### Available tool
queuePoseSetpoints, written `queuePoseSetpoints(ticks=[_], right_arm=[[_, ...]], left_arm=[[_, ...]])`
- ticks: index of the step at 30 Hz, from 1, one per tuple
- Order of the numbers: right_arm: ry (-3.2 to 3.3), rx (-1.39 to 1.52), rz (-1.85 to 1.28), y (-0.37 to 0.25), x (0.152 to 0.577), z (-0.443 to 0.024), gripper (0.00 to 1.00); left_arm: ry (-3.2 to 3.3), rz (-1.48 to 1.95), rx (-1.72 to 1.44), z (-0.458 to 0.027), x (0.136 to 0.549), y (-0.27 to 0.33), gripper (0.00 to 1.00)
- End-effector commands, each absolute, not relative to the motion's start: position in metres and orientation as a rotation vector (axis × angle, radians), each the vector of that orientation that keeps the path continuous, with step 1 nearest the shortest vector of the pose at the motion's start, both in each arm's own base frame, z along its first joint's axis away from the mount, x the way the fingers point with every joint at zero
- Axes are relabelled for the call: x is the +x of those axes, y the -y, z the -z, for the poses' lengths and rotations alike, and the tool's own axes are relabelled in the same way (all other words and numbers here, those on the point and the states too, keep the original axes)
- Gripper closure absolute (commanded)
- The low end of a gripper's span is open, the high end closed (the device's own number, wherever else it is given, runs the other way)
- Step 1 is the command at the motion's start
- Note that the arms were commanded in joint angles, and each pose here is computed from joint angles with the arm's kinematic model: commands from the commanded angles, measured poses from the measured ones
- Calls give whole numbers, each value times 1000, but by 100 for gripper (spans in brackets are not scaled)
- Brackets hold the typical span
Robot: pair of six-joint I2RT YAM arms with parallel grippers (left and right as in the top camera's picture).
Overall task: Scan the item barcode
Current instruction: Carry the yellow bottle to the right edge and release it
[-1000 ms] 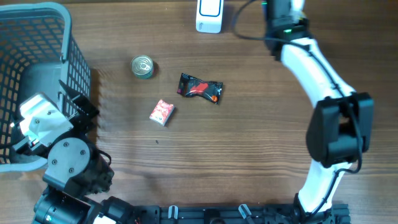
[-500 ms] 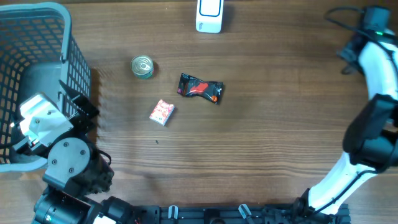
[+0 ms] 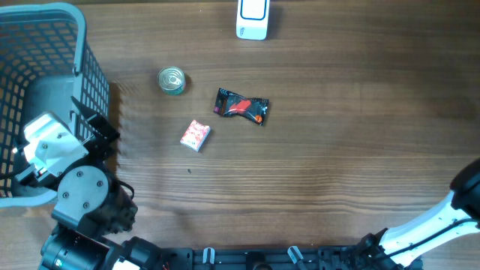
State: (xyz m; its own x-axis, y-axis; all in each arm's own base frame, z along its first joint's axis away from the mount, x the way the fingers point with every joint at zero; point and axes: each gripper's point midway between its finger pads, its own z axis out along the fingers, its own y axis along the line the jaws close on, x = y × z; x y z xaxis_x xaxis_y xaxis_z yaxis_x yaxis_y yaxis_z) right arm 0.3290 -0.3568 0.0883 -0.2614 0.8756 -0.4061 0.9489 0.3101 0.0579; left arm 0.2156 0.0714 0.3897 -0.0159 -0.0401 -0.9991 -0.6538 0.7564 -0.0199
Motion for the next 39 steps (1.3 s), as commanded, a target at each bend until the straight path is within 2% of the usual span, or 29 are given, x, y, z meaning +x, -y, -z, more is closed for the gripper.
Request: queuePoseSetpoints(ticks=[1, 7, 11, 22, 31, 35, 39], right_arm=[[-2146, 1633, 152, 353, 338, -113, 57], [-2133, 1757, 144, 343, 326, -106, 57], [-2132, 1910, 108, 325, 310, -96, 67], [-2147, 1954, 108, 318, 303, -78, 59], [-2102, 1957, 82, 319, 309, -65, 59], [-2108, 1961, 82, 318, 308, -64, 51], [-2134, 2009, 73, 308, 299, -58, 55]], left_arm=[[-1513, -541, -607, -394, 212, -75, 0], [-1513, -542, -607, -394, 212, -75, 0], [-1524, -551, -600, -392, 212, -75, 0], [-1563, -588, -571, -384, 211, -75, 0], [-1563, -587, -571, -384, 211, -75, 0], [-1562, -588, -571, -384, 211, -75, 0], [-1563, -587, -571, -384, 211, -75, 0]])
